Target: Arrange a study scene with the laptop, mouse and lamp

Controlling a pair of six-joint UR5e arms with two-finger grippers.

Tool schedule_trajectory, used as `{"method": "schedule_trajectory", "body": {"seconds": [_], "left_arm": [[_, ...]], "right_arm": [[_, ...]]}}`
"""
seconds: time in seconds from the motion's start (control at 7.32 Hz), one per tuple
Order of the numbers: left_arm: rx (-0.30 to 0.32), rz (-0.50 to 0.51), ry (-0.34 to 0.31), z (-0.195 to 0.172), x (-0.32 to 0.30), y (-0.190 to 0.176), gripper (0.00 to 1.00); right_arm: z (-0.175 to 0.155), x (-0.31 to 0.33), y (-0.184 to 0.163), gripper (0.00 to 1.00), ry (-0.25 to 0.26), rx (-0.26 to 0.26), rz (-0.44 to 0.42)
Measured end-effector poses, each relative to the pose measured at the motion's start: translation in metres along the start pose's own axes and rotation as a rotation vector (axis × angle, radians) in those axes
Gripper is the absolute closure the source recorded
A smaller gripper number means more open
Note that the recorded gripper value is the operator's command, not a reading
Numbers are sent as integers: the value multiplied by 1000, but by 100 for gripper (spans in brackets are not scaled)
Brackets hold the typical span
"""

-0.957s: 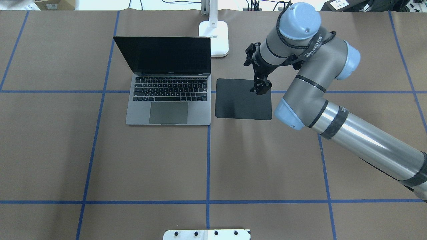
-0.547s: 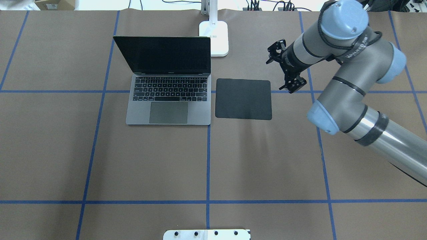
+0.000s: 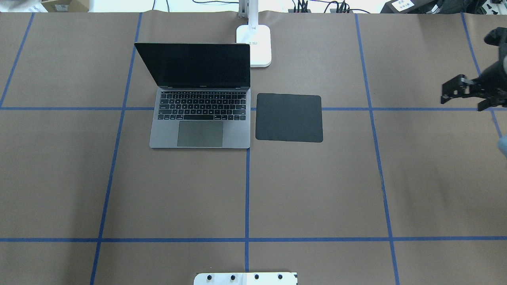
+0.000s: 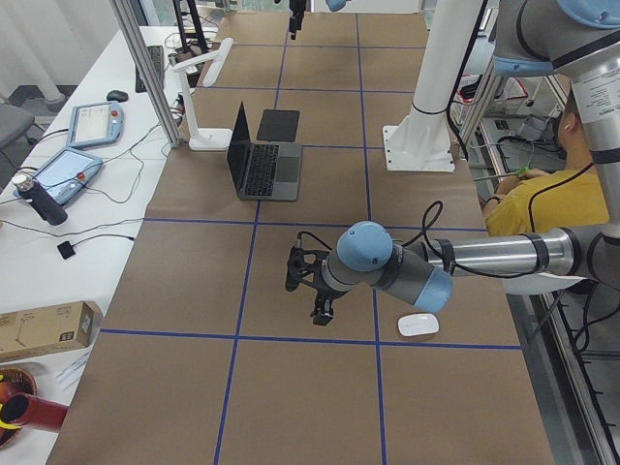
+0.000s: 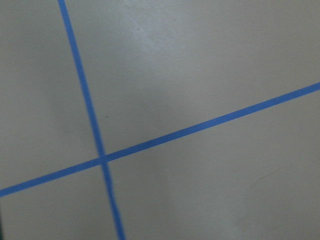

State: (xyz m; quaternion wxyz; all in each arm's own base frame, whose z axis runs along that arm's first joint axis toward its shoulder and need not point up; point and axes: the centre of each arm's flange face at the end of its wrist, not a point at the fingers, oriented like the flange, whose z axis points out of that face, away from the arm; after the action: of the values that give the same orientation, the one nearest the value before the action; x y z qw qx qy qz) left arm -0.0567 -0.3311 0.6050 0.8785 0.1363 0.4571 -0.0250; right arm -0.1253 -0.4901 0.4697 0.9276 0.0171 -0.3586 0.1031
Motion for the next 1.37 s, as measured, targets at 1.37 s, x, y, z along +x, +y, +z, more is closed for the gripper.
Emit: {"method": "schedule_trajectory", "body": {"seconds": [1.37], "left_arm": [[-346, -79, -166, 96, 14, 188, 0]], "right_arm": [[-2, 95, 36, 0, 17, -55, -130]]}}
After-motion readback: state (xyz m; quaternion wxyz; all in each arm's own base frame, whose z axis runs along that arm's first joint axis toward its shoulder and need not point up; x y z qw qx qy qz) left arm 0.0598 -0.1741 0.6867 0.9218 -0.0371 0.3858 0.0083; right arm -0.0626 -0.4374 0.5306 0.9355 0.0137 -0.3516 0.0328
